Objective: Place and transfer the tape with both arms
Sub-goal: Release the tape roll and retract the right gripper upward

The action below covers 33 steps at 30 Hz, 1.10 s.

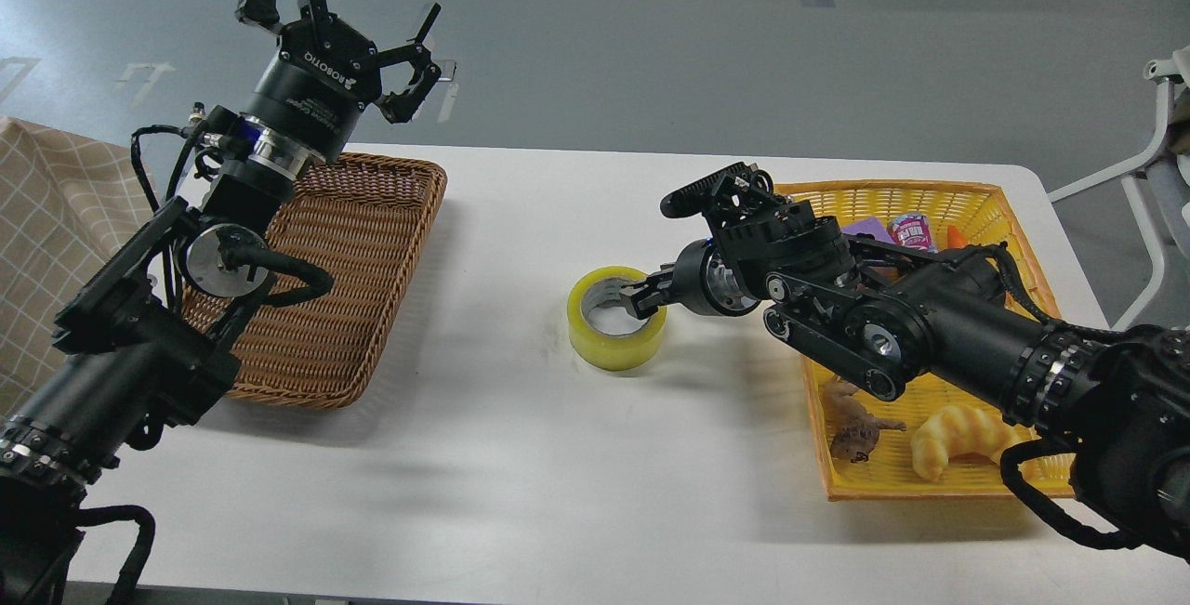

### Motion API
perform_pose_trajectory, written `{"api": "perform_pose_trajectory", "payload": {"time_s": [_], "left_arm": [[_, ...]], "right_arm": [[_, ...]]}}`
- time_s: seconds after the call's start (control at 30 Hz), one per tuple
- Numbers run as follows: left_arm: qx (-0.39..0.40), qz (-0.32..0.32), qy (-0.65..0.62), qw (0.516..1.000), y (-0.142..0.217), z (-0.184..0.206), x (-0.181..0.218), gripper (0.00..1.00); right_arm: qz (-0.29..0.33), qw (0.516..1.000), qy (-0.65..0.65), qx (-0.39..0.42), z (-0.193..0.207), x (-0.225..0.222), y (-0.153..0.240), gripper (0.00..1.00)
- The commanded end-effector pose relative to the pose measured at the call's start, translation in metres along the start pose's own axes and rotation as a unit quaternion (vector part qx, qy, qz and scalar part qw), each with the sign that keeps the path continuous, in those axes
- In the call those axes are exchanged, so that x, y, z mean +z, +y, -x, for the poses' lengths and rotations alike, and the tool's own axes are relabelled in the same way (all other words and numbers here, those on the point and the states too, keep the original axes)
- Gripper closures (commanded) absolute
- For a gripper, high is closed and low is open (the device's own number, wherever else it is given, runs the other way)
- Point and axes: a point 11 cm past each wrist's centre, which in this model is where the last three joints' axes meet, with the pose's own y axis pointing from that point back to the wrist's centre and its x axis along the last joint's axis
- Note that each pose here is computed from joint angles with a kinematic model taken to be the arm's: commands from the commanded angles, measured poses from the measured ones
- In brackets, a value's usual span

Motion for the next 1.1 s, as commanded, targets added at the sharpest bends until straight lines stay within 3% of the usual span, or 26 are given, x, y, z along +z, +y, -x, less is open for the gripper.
{"api": "perform_pose_trajectory", "payload": {"time_s": [0.0, 0.13, 0.4, 0.6, 0.87, 1.0, 1.07], "left_arm": [[0.0, -0.001, -0.002, 1.0, 0.0, 0.0, 0.001, 0.02], [0.0, 0.0, -0.004, 1.0, 0.0, -0.001, 0.002, 0.02], [0.005, -0.006, -0.02, 1.0, 0.004, -0.007, 0.011, 0.02], [0.004, -0.009, -0.025, 1.0, 0.004, -0.007, 0.013, 0.02], [-0.001, -0.015, -0.037, 0.999, 0.002, -0.006, 0.017, 0.02], [0.003, -0.018, -0.054, 0.998, 0.005, -0.011, 0.028, 0.02], [0.004, -0.017, -0.057, 0.998, 0.005, -0.012, 0.031, 0.02]], "right_arm": [[-0.007, 1.0, -0.004, 0.017, -0.015, -0.004, 0.005, 0.01], [-0.018, 0.998, -0.026, 0.062, -0.047, 0.001, 0.025, 0.01], [-0.037, 0.984, -0.043, 0.17, -0.097, 0.032, 0.102, 0.0], [-0.096, 0.947, -0.147, 0.268, -0.13, 0.053, 0.16, 0.0], [-0.245, 0.805, -0.356, 0.406, -0.159, 0.102, 0.249, 0.0], [-0.321, 0.695, -0.457, 0.452, -0.144, 0.14, 0.28, 0.0], [-0.342, 0.663, -0.485, 0.457, -0.134, 0.149, 0.282, 0.0]]}}
